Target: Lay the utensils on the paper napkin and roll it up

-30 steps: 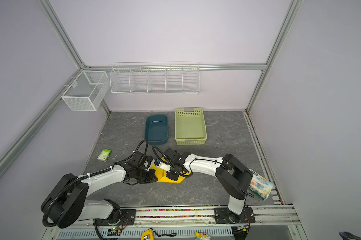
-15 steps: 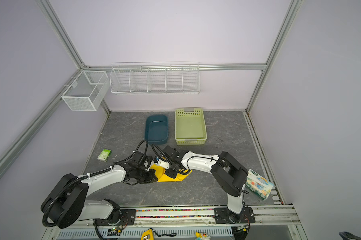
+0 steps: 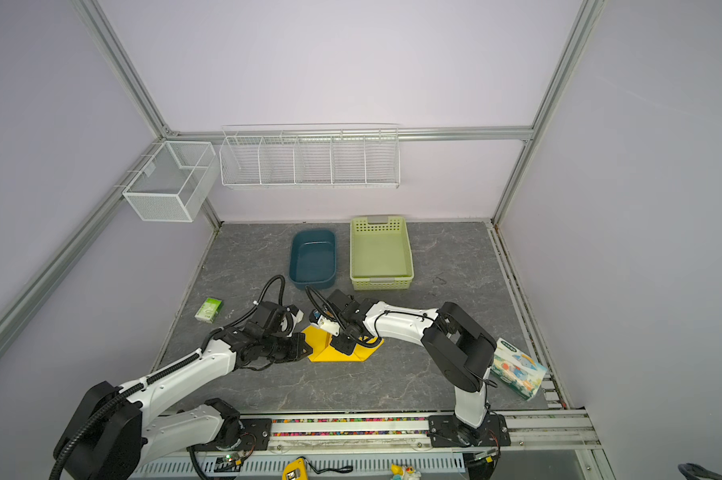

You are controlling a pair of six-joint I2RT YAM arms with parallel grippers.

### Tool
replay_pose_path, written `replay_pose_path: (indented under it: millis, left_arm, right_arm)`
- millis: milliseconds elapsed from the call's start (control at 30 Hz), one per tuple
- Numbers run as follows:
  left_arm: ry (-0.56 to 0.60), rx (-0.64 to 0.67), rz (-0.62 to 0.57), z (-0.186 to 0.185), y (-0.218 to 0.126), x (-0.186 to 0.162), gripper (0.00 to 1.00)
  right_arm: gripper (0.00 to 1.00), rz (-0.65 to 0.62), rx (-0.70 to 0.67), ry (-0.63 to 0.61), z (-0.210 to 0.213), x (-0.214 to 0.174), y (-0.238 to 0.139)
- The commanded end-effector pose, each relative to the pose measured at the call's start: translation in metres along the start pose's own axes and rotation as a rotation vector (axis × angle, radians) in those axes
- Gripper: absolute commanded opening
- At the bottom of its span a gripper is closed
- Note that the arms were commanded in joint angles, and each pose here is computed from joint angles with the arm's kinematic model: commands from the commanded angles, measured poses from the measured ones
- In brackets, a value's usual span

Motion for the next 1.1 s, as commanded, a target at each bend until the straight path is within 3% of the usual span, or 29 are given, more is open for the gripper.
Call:
replay_pose_path:
  millis: [0, 267, 833, 1067]
  left_arm:
    - [-0.03, -0.052, 0.002, -0.008, 0.003, -0.002, 0.0]
    - [-0.059, -0.141, -0.037, -0.021, 0.015, 0.006, 0.0]
    - [-0.054, -0.111, -0.037, -0.021, 0.029, 0.01, 0.0]
    - [-0.054, 0.058, -0.064, 0.002, 0.019, 0.014, 0.0]
  right_arm:
    - [0.07, -0.012, 0.001, 0.023, -0.002, 0.001, 0.001]
    - [0.07, -0.029, -0.01, 0.061, -0.008, 0.003, 0.001]
    - [0.07, -0.06, -0.027, 0.141, -0.018, 0.003, -0.003]
    - [0.07, -0.063, -0.021, 0.149, -0.019, 0.002, -0.004]
Point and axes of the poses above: each gripper's point midway between its finger pads, its own y axis out along the fingers, its own z axis along the line the jaws close on, x = y × z, the point moved 1 cm from there along -y, back along the fingers, and after that the axes turned 14 degrees about y, right-handed, at the moved point
